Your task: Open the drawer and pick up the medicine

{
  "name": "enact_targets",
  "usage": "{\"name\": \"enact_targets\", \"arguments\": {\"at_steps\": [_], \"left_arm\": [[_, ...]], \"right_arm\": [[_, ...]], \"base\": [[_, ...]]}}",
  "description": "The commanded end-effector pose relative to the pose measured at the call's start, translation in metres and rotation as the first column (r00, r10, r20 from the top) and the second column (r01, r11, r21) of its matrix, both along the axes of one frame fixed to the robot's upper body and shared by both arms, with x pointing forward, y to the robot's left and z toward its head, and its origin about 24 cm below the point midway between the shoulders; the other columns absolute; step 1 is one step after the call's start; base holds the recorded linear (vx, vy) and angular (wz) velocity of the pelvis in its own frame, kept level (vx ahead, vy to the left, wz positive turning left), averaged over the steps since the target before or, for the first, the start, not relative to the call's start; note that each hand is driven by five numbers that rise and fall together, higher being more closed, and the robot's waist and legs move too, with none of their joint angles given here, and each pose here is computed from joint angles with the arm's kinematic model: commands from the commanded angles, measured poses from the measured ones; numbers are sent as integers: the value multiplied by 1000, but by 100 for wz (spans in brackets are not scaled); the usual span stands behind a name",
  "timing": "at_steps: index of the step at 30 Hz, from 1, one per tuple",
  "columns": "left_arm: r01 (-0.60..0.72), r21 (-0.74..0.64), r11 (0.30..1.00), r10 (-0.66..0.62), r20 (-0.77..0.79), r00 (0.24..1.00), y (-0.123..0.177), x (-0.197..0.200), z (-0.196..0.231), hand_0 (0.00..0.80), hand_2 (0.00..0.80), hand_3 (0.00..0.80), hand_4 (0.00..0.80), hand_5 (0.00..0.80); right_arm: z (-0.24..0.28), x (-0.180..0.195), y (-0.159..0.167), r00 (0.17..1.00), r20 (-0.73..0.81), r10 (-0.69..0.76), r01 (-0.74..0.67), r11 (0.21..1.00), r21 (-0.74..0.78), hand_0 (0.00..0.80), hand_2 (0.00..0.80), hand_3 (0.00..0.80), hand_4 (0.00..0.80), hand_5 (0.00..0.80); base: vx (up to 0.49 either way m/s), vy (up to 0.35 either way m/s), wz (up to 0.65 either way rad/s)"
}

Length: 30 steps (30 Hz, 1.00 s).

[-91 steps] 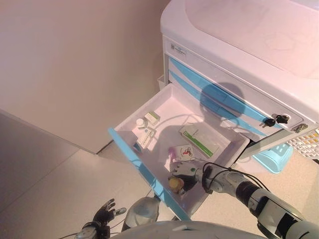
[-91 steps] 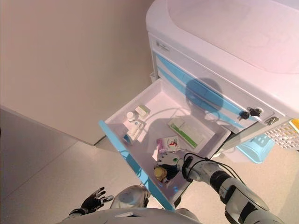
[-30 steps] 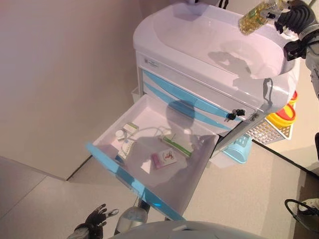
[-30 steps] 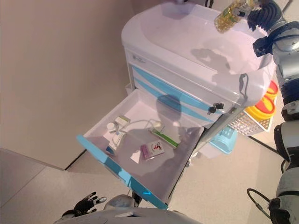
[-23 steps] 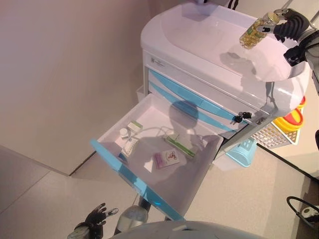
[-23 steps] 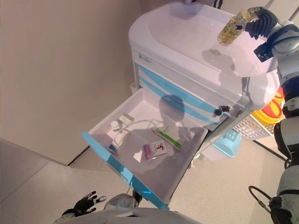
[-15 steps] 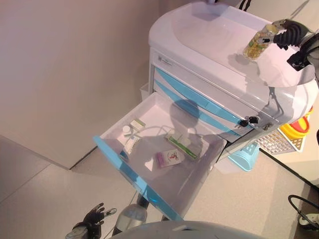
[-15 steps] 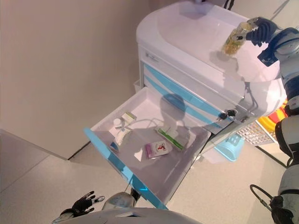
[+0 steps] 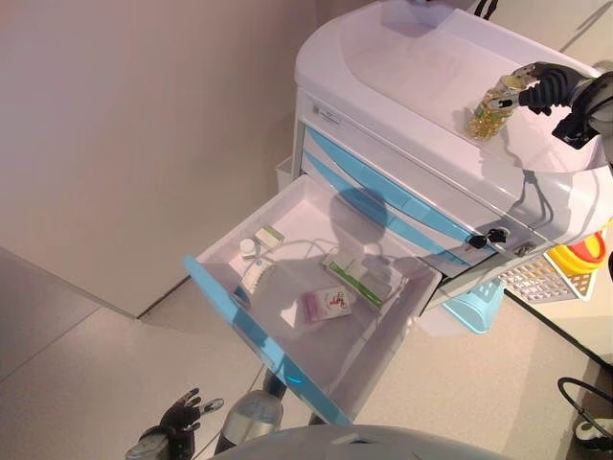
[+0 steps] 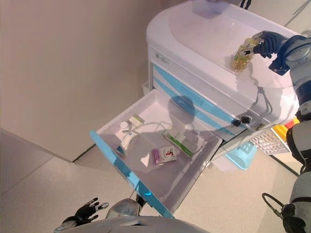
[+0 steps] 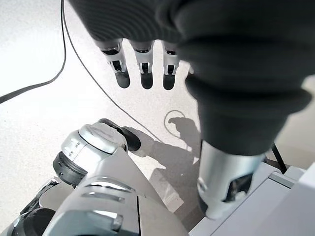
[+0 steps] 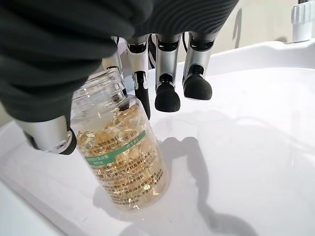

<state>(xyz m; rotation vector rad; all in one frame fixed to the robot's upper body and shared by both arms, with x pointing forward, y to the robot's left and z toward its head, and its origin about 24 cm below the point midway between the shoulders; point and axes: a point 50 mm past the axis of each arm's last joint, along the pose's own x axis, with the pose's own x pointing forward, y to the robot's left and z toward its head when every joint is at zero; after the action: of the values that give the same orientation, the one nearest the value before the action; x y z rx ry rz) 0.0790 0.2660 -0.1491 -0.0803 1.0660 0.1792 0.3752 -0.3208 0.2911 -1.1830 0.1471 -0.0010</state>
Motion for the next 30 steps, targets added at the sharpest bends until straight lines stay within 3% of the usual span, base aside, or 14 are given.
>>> {"name": "enact_targets", "arguments": {"at_steps": [1,7,8,10,11,13,14,15,30], "left_arm": [[22,48,999,-23,19,1000,19,6,9,0,0,0,0,0],[20,49,999,-20,18,1000,21,6,9,0,0,0,0,0],[20,50,999,-21,16,1000,21,5,9,0,0,0,0,0],[18,52,999,-19,15,1000,21,4,9,0,0,0,0,0],[18,52,998,-19,14,1000,21,4,9,0,0,0,0,0],[18,53,998,-18,13,1000,22,3,9,0,0,0,0,0],[18,53,998,-19,14,1000,22,3,9,0,0,0,0,0],[19,53,998,-20,14,1000,22,4,9,0,0,0,0,0],[39,40,998,-39,5,999,17,1,7,0,0,0,0,0]], "right_arm": [[44,-11,-3,997,81,-5,13,994,-106,800,800,800,800,800],[41,-11,-5,997,75,-16,23,995,-93,800,800,800,800,800],[40,-11,-6,997,75,-17,24,996,-92,696,696,696,696,696],[39,-12,-8,997,78,-17,24,996,-90,668,668,668,668,668],[39,-12,-8,997,81,-17,25,996,-87,552,552,552,552,552],[38,-13,-9,996,89,-16,23,997,-79,402,402,402,402,402],[39,-13,-9,995,99,-15,21,997,-69,160,160,160,160,160],[40,-13,-8,994,108,-13,19,998,-61,0,0,0,0,0],[66,-20,-3,903,429,-13,-19,997,69,0,0,0,0,0]], "base": [[0,0,0],[0,0,0],[0,0,0],[0,0,0],[0,0,0],[0,0,0],[0,0,0],[0,0,0],[0,0,0]]}}
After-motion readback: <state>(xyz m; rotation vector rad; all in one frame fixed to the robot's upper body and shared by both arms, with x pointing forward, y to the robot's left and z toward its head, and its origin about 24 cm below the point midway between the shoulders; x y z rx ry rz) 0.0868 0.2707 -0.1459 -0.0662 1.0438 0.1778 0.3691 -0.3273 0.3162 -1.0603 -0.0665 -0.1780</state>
